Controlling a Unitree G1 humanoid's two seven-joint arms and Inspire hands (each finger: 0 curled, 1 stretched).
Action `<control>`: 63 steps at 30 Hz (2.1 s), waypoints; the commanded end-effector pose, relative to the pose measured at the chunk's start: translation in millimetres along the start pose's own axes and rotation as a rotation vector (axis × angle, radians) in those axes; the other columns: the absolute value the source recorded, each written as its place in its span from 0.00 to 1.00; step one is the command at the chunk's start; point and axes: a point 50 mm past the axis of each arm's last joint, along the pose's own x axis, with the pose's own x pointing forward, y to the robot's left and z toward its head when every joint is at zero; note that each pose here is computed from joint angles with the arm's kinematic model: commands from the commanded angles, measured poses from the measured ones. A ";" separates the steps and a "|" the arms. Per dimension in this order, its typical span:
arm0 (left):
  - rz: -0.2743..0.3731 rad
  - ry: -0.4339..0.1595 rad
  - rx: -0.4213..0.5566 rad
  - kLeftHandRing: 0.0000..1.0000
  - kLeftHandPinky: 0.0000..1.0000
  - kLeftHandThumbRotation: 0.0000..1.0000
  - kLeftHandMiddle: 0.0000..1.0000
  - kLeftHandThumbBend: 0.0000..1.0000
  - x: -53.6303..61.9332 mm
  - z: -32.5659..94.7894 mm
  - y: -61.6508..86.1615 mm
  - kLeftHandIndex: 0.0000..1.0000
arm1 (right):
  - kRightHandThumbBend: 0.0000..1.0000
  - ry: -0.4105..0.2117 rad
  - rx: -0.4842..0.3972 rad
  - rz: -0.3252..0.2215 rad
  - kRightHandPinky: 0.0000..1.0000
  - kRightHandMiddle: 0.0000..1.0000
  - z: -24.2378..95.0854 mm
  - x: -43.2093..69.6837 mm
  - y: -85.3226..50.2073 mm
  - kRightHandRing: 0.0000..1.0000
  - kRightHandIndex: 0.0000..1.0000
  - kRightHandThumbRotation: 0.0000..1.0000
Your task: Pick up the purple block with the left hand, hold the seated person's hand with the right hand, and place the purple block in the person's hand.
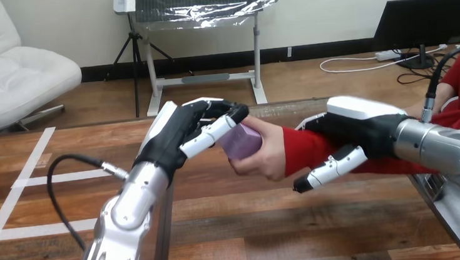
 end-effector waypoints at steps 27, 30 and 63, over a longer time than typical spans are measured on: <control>0.106 -0.227 -0.058 0.66 0.54 0.72 0.68 0.61 -41.9 19.7 15.4 0.67 | 1.00 0.074 -0.007 -0.111 0.72 0.89 -4.5 -27.4 -14.9 0.86 0.92 0.77; 0.085 -0.236 -0.064 0.65 0.54 0.69 0.68 0.60 -45.2 19.5 13.8 0.67 | 1.00 0.085 -0.018 -0.187 0.72 0.88 -2.9 -28.7 -14.0 0.86 0.91 0.87; 0.082 -0.267 -0.017 0.66 0.57 0.52 0.67 0.57 -79.7 20.4 10.2 0.65 | 0.84 -0.175 0.400 -0.637 0.74 0.92 30.9 -54.5 2.5 0.88 0.92 1.00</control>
